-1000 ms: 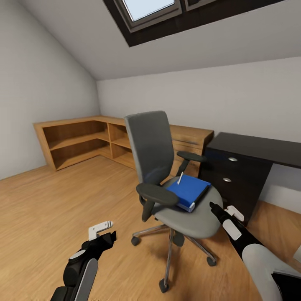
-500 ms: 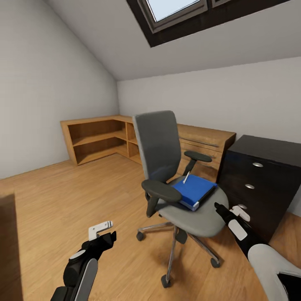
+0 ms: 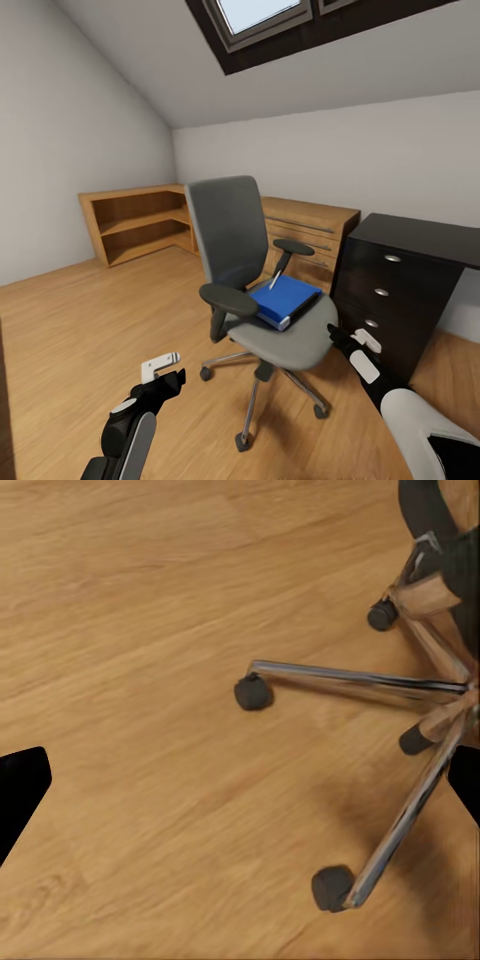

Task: In the bedroom, organize the workspace by keeping the computer under the desk, ensuring the monitor is on the desk, placing the keyboard on the desk next to the monitor, placing the mouse on the desk next to the keyboard, moving the folder from the swivel chair onto the desk next to the mouse, stacking the notebook on top of the folder with the pen on top of the notebook, and positioning the swivel chair next to the desk.

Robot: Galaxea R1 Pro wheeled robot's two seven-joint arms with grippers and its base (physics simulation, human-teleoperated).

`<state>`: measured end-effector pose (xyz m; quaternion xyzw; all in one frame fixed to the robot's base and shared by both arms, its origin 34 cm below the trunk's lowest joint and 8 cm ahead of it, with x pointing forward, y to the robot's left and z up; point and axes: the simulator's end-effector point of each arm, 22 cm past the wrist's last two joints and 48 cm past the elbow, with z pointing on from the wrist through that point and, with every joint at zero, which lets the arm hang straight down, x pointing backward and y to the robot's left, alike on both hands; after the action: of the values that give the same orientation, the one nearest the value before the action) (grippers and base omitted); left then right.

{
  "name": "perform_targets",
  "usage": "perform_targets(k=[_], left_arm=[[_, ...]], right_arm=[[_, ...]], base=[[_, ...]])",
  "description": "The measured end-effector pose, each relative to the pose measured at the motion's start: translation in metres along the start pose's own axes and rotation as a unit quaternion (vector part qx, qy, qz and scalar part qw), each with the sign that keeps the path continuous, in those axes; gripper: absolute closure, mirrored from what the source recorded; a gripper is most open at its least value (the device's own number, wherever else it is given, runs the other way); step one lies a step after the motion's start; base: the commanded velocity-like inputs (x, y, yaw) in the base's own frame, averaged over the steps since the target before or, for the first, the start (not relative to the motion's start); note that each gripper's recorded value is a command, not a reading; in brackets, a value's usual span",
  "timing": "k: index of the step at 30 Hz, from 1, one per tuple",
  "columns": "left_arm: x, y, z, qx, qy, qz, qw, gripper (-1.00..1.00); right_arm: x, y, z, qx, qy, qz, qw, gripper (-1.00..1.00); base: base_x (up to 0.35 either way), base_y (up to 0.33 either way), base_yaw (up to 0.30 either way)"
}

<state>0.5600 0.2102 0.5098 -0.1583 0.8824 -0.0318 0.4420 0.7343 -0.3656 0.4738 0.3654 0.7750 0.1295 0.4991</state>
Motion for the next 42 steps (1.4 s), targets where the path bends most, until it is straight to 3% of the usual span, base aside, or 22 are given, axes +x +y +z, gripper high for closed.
perform_targets(k=[21, 28, 42], left_arm=[[0.000, 0.001, 0.000, -0.001, 0.000, 0.001, 1.0000, -1.00], [-0.001, 0.003, 0.000, -0.003, -0.001, 0.000, 1.0000, -1.00], [-0.002, 0.007, 0.001, -0.006, -0.002, -0.002, 1.0000, -1.00]], right_arm=[[-0.001, 0.000, 0.000, 0.000, -0.001, 0.001, 1.0000, -1.00], [-0.036, -0.027, -0.001, 0.011, -0.015, 0.068, 0.9975, -1.00], [-0.034, -0.026, -0.001, 0.007, 0.002, 0.077, 0.9970, -1.00]], base=[[0.000, 0.000, -0.025], [0.000, 0.000, 0.000], [0.000, 0.000, 0.000]])
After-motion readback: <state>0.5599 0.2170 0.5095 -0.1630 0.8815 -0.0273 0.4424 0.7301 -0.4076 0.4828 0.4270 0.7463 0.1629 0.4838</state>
